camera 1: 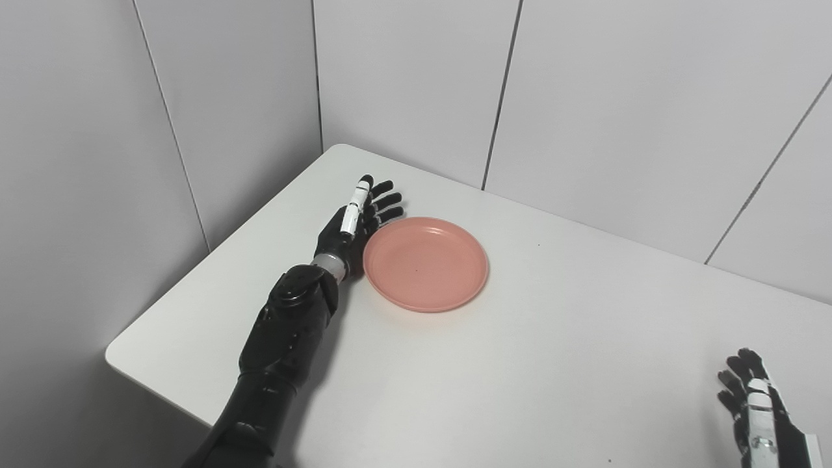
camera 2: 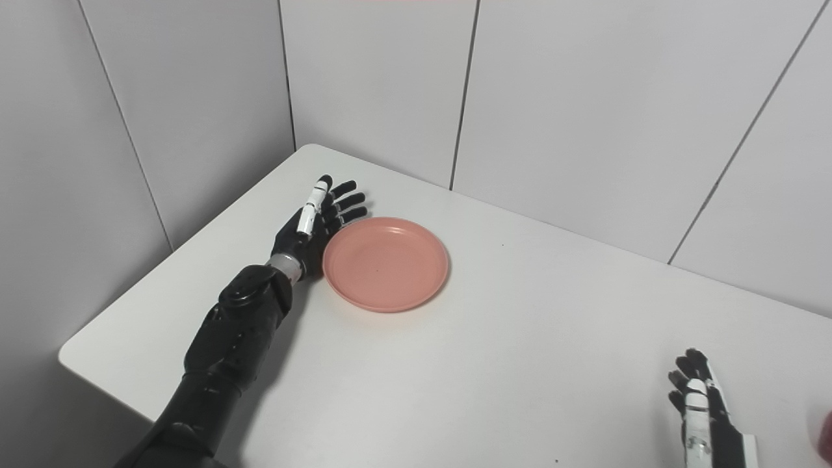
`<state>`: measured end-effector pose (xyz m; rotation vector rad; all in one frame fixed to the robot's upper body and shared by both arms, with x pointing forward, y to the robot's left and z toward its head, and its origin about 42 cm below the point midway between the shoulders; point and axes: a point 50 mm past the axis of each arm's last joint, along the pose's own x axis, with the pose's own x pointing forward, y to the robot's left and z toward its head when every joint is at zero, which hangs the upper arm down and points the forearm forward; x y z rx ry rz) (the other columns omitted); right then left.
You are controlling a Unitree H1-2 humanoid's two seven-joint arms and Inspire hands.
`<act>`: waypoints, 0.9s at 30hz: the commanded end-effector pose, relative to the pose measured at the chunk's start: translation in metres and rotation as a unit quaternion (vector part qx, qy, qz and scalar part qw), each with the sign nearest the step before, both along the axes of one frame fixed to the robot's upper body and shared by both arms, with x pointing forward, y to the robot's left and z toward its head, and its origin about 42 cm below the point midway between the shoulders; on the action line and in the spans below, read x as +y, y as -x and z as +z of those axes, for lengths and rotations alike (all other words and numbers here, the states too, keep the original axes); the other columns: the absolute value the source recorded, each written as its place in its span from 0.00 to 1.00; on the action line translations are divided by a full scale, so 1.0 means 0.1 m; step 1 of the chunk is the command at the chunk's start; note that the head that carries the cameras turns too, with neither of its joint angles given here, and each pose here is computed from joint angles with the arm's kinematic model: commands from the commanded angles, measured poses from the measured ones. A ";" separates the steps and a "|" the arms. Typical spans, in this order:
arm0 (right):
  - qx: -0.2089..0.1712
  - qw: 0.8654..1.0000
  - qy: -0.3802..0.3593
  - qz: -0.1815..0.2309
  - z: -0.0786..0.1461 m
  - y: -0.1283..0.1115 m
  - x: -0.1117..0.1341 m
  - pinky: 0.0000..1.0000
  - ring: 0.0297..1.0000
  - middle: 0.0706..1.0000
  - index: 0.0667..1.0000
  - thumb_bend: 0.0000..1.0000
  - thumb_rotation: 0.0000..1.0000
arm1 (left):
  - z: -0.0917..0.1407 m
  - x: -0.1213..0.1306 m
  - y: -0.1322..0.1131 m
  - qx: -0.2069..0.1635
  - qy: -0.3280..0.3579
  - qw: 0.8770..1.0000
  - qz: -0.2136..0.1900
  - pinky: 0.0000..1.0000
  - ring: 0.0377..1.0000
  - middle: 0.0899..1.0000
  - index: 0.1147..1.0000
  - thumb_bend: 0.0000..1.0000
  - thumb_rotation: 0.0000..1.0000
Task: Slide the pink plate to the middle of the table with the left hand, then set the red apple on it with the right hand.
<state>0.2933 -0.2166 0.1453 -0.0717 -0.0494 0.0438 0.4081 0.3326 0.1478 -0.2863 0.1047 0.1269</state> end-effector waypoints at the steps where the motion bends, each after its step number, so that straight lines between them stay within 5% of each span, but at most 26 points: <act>1: -0.056 0.998 -0.003 0.004 0.18 -0.06 0.02 0.91 0.90 0.91 0.90 0.08 1.00 | 0.07 -0.07 -0.04 -0.003 -0.001 1.000 -0.009 0.84 0.83 0.83 0.81 0.36 1.00; 27: -0.053 0.999 -0.010 0.006 0.13 -0.06 0.04 0.90 0.90 0.92 0.91 0.13 1.00 | -0.11 -0.33 0.09 0.002 0.016 0.998 -0.055 0.88 0.87 0.86 0.84 0.38 1.00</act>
